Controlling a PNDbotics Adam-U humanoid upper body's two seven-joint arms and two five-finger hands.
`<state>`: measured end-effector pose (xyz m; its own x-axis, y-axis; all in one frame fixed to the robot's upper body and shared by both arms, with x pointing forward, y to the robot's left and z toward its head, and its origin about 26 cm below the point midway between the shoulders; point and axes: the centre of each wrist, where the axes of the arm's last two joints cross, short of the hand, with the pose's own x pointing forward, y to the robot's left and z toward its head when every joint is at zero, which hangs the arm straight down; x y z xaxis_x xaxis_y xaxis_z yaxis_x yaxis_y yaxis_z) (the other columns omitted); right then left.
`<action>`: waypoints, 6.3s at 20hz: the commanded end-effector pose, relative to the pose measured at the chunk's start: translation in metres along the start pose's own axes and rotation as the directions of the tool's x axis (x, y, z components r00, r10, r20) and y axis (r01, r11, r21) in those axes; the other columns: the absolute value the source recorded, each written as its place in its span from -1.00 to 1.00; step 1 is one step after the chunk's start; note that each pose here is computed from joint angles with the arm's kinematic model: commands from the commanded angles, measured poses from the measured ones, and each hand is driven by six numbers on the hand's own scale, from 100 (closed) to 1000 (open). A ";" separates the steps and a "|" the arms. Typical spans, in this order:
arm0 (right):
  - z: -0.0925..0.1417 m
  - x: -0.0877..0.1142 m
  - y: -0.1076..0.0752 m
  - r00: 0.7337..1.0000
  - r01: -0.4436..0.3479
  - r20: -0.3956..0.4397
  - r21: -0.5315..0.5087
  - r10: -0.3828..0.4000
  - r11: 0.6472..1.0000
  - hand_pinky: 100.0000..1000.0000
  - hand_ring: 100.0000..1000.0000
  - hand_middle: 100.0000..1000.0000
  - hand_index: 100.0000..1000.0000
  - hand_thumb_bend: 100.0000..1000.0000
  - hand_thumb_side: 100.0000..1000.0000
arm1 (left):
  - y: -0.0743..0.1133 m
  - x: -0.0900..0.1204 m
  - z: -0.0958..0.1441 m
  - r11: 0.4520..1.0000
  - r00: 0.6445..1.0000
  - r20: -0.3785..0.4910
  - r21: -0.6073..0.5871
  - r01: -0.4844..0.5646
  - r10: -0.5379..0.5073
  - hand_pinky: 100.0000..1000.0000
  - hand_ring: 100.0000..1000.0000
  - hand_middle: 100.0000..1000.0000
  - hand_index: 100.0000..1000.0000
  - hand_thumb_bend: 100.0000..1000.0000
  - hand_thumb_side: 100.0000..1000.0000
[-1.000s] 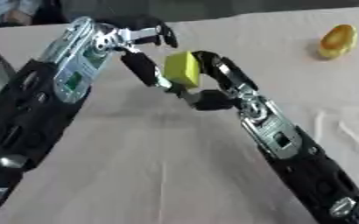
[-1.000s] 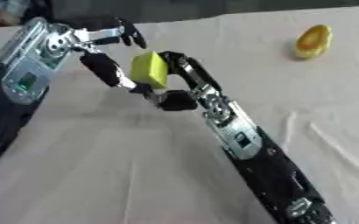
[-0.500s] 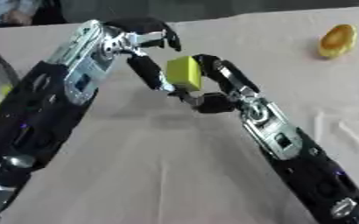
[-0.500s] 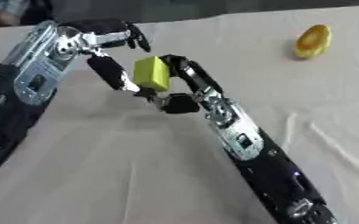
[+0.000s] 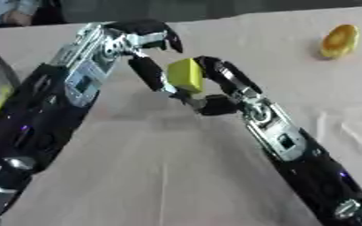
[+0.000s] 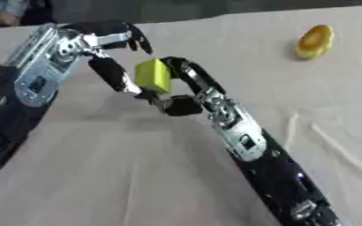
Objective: Pick up the objects with one hand, pass them to the other hand, and then place them into the box on the other side of the table.
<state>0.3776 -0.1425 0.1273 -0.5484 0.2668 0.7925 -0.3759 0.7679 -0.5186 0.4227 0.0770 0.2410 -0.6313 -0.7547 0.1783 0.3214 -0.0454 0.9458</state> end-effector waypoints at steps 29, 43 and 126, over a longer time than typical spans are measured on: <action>-0.012 0.018 0.008 0.999 0.028 0.037 -0.016 -0.028 0.999 0.58 0.34 -0.14 0.13 -1.00 -1.00 | 0.012 0.019 0.014 0.999 0.999 0.035 0.022 0.032 -0.033 0.47 0.31 0.12 0.21 -0.51 -0.46; -0.010 0.015 0.006 0.999 0.053 0.003 -0.047 -0.053 0.997 0.58 0.37 -0.08 0.23 -0.56 -0.89 | 0.015 0.026 0.019 0.991 0.996 -0.003 0.098 0.088 -0.088 0.38 0.15 -0.09 0.00 -0.58 -0.46; -0.003 0.020 -0.026 0.995 -0.097 -0.033 -0.067 0.095 0.993 0.62 0.62 0.41 0.62 -0.04 -0.58 | -0.027 -0.231 0.254 0.869 0.471 -0.755 0.491 -0.056 0.457 0.33 0.10 -0.14 -0.06 -0.49 -0.61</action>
<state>0.3785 -0.1525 0.1450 -0.5260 0.3632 0.7690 -0.2924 0.7719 -0.5645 0.3841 0.4072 0.2288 0.3617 -0.8767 0.3170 0.0044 0.3417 0.9398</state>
